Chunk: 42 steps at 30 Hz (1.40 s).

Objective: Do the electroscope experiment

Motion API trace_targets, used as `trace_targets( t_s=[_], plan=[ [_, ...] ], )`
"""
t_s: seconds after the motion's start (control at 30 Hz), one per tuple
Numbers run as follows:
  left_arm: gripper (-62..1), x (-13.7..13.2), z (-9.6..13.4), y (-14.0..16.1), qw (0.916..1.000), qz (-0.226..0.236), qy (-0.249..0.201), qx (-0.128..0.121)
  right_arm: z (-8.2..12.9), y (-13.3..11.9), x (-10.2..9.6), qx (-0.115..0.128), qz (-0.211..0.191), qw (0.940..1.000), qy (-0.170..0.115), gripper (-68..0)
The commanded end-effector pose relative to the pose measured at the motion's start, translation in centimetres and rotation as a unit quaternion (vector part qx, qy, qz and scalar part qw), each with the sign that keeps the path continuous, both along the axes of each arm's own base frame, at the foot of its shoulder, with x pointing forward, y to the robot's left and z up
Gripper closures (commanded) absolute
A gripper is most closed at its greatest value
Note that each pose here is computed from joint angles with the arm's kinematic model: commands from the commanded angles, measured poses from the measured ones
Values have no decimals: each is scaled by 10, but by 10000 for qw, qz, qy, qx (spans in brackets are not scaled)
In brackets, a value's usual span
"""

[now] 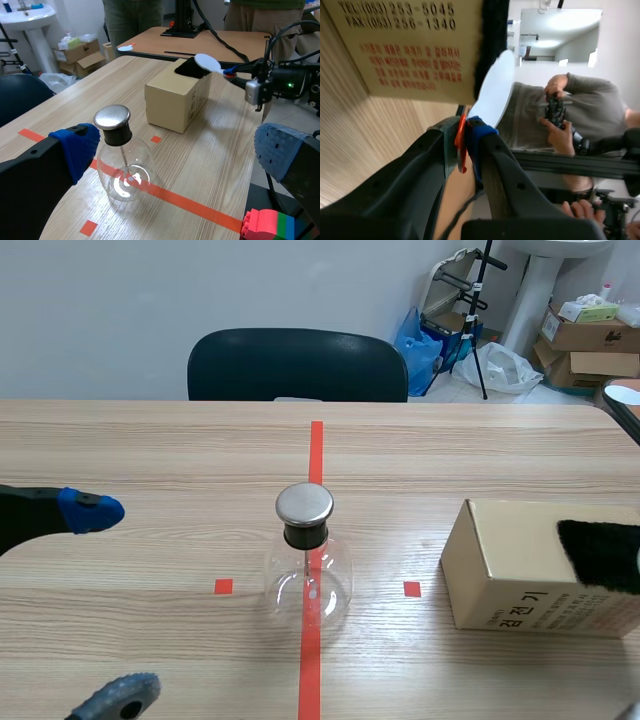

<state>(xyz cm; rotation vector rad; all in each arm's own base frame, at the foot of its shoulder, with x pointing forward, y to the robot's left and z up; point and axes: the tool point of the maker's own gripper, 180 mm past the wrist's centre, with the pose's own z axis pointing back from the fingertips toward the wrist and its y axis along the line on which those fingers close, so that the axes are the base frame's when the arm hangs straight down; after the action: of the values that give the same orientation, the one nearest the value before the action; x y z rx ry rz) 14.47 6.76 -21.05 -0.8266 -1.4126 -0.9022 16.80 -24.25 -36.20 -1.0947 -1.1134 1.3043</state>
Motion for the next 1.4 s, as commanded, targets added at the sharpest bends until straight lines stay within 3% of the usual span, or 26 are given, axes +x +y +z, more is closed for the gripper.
trace_targets(
  t_s=[0.0, 0.03, 0.07, 0.17, 0.2, 0.23, 0.3, 0.33, 0.43, 0.47, 0.57, 0.6, 0.67, 0.73, 0.77, 0.87, 0.9, 0.93, 1.03, 1.07, 1.17, 1.2, 1.3, 1.37],
  plan=[
    [-623, 0, 6, -2, 9999, -6, -17, -165, 7, 30, 0, -134, 969, 9951, -151, -9],
    [-623, 0, 6, -2, 9999, -6, -17, -165, 9, 39, -1, -79, 1206, 9925, -182, -9],
    [-623, 0, 6, -2, 9999, -6, -17, -165, 10, 38, -1, -35, 1144, 9932, -220, -9],
    [-623, 0, 6, -2, 9999, -6, -17, -165, 11, 2, 3, -96, 109, 9996, -254, -9],
    [-623, 0, 6, -2, 9999, -7, -17, -163, 9, 3, 3, -171, 164, 9995, -194, -9],
    [-623, 0, 6, -2, 9999, -7, -15, -163, 4, 15, 1, -205, 529, 9984, -79, -9],
    [-623, 0, 6, -2, 9999, -7, -15, -163, 6, 41, -1, -138, 1272, 9917, -120, -9],
    [-623, 0, 6, -2, 9999, -6, -15, -165, 7, 43, 0, -90, 1283, 9916, -165, -9],
    [-623, 0, 6, -2, 9999, -6, -15, -165, 8, 6, 4, -153, 169, 9995, -216, -9],
    [-623, 0, 6, -2, 9999, -6, -15, -165, 7, 3, 4, -190, 109, 9996, -188, -9],
    [-623, 0, 6, -2, 9999, -7, -14, -161, 5, 37, 0, -130, 1104, 9937, -127, -9],
    [-623, 0, 6, -2, 9999, -7, -14, -161, 6, 41, -1, -92, 1212, 9925, -152, -9],
    [-623, 0, 6, -2, 9999, -6, -16, -163, 9, 22, 4, -76, 582, 9980, -236, -9],
    [-623, 0, 6, -2, 9999, -6, -16, -163, 8, -5, 4, -191, -160, 9995, -207, -9],
    [-623, 0, 6, -2, 9999, -7, -16, -161, 6, -2, 3, -226, -66, 9996, -168, -9],
    [-623, 0, 6, -2, 9999, -6, -17, -165, 4, 38, 0, -144, 1077, 9940, -113, -9],
    [-623, 0, 6, -2, 9999, -6, -16, -163, 5, 42, 0, -110, 1195, 9927, -134, -9],
    [-623, 0, 6, -2, 9999, -6, -16, -163, 7, 38, 2, -84, 1052, 9942, -184, -9],
    [-623, 0, 6, -2, 9999, -6, -16, -163, 9, 3, 6, -194, 94, 9995, -229, -9],
    [-623, 0, 6, -2, 9999, -6, -16, -163, 8, 4, 6, -233, 156, 9994, -193, -9],
    [-623, 0, 6, -2, 9999, -6, -16, -163, 7, 30, 4, -176, 895, 9957, -160, -9],
    [-623, 0, 6, -2, 9999, -6, -16, -163, 7, 29, 5, -162, 874, 9959, -182, -9],
    [-623, 0, 6, -2, 9999, -6, -16, -163, 10, 4, 7, -188, 152, 9994, -241, -9],
    [-623, 0, 6, -2, 9999, -6, -16, -163, 9, 4, 7, -201, 146, 9994, -232, -9]
  ],
)
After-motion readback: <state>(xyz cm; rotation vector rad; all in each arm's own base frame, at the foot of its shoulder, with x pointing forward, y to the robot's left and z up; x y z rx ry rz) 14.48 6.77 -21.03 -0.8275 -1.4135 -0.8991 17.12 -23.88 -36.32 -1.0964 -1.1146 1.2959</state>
